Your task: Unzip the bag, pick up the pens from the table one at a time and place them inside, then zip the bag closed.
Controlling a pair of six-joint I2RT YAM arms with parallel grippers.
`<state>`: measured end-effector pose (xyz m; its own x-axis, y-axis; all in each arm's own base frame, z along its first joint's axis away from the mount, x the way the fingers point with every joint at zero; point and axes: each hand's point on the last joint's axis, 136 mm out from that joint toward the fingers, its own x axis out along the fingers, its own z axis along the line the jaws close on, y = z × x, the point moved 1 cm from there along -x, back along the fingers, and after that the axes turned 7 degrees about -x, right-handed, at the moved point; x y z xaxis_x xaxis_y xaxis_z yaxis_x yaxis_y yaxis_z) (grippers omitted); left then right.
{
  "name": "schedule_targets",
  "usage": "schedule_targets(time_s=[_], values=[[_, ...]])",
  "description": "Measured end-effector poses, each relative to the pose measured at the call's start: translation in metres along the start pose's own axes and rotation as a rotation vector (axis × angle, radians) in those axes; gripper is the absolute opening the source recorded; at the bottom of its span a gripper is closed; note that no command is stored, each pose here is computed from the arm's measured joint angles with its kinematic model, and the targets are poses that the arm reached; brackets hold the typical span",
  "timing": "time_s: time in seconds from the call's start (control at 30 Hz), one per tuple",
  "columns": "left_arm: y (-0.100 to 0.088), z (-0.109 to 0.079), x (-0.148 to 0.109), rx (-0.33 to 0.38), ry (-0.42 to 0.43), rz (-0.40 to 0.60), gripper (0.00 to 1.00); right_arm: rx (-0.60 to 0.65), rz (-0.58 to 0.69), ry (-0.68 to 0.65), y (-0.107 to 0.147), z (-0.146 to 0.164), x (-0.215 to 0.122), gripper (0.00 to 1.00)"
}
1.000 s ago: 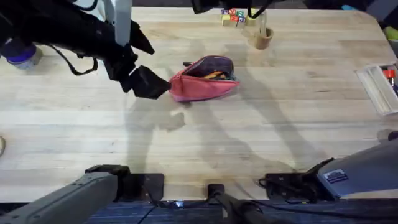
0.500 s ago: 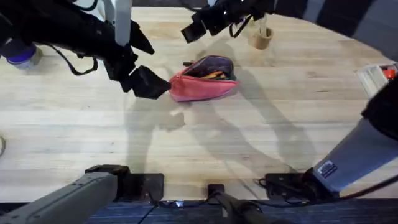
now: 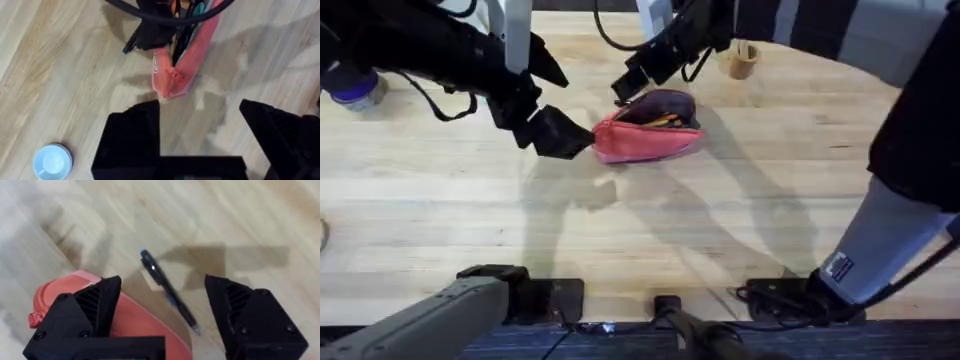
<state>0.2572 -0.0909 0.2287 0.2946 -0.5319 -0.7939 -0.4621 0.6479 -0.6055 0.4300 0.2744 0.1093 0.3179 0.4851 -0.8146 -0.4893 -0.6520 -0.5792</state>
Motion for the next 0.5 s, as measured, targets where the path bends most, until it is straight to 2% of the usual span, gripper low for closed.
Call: schedule_targets(time_s=[0.5], values=[[0.000, 0.000, 0.000, 0.000, 0.000, 0.000, 0.993, 0.040, 0.061, -0.074, 0.021, 0.009, 0.024, 0.982]])
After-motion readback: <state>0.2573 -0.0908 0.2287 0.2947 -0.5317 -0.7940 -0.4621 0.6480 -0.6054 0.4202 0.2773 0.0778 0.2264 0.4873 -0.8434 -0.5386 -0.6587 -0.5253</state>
